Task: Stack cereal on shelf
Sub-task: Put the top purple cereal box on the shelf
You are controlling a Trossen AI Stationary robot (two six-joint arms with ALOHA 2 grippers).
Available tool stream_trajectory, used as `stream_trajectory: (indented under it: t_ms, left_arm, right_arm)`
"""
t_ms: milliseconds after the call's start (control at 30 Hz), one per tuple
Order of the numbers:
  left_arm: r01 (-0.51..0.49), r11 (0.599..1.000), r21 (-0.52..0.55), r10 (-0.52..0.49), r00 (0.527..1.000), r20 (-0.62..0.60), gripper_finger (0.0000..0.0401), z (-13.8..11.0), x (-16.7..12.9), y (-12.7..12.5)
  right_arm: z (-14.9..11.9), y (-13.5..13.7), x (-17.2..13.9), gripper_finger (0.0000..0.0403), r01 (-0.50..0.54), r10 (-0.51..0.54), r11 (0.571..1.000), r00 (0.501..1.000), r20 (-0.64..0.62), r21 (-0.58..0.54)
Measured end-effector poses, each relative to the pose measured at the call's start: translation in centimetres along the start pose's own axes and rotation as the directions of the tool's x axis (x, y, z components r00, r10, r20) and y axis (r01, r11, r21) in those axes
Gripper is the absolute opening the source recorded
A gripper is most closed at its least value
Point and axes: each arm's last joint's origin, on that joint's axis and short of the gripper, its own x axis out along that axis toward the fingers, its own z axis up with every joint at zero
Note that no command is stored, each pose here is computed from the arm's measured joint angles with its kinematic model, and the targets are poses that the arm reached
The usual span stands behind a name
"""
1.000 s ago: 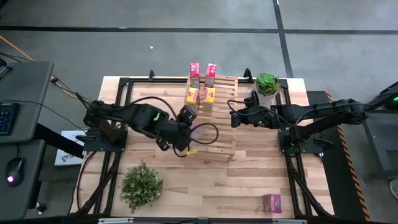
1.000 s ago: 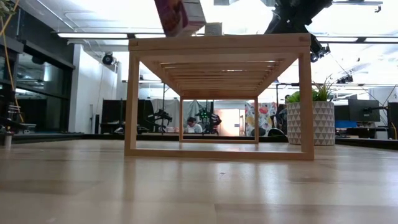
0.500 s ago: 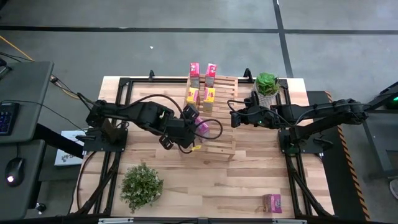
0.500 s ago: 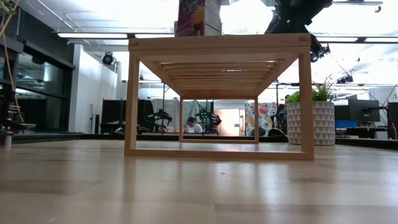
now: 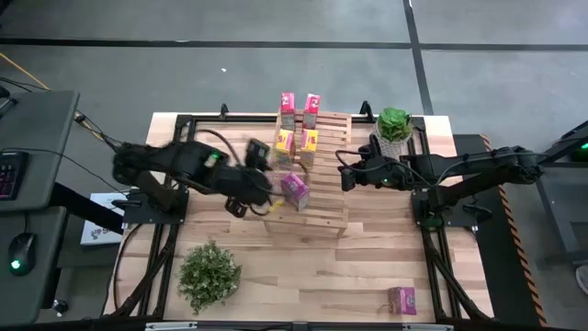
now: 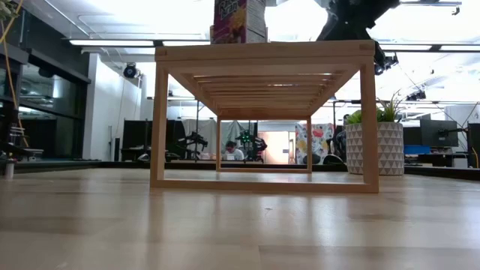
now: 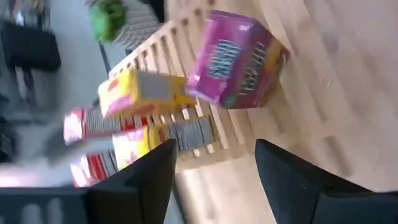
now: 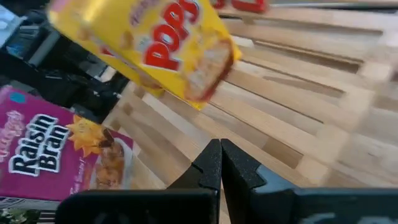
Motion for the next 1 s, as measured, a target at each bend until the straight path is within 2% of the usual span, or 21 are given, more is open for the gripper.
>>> stream_trajectory:
  t_ms: [67, 167, 300, 367, 400, 567, 667, 833, 967, 1000]
  left_arm:
    - [-0.004, 0.99, -0.144, 0.01, 0.999, 0.039, 0.0195, -1.2, -1.6, 0.6]
    - [0.0, 0.939, -0.344, 0.039, 0.994, 0.105, 0.0156, -3.1, -4.2, 1.3]
    - [0.026, 0.858, -0.513, 0.079, 0.98, 0.181, 0.0067, -5.4, -5.9, 1.1]
    - [0.055, 0.821, -0.568, 0.089, 0.971, 0.223, 0.0021, -6.3, -5.9, 0.2]
    - [0.069, 0.804, -0.59, 0.091, 0.967, 0.238, 0.0011, -6.7, -5.6, -0.5]
    - [0.165, 0.715, -0.679, 0.114, 0.931, 0.346, 0.0005, -7.7, -2.0, -5.0]
    - [0.237, 0.644, -0.728, 0.131, 0.903, 0.41, 0.0003, -8.2, 0.7, -7.6]
    - [0.348, 0.482, -0.804, 0.178, 0.86, 0.478, 0.0001, -8.3, 3.9, -10.0]
    - [0.369, 0.43, -0.824, 0.185, 0.857, 0.481, 0.0001, -7.9, 5.4, -10.8]
    - [0.361, 0.429, -0.828, 0.179, 0.865, 0.469, 0.0, -7.9, 5.8, -11.0]
  right_arm:
    - [0.2, 0.3, 0.0, 0.0, -0.037, 0.037, 0.999, 0.999, 0.01, -0.018]
    - [0.6, 1.3, -0.1, 0.0, -0.168, 0.168, 0.983, 0.986, -0.003, -0.079]
    - [0.8, 2.3, -0.4, 0.0, -0.328, 0.324, 0.934, 0.945, -0.053, -0.143]
    - [0.5, 2.5, -0.5, 0.0, -0.348, 0.339, 0.926, 0.937, -0.079, -0.15]
    - [0.2, 2.6, -0.6, 0.0, -0.352, 0.342, 0.923, 0.935, -0.088, -0.155]
    - [-2.0, 3.7, -0.2, 0.0, -0.378, 0.351, 0.908, 0.922, -0.165, -0.179]
    - [-3.6, 4.7, 0.5, 0.0, -0.353, 0.315, 0.913, 0.928, -0.198, -0.202]
    - [-4.4, 6.4, 1.8, 0.0, -0.242, 0.198, 0.927, 0.964, -0.176, -0.286]
    - [-4.0, 6.9, 2.5, 0.0, -0.084, 0.037, 0.928, 0.99, -0.135, -0.363]
    - [-3.7, 7.0, 2.6, 0.0, -0.062, 0.015, 0.927, 0.992, -0.128, -0.369]
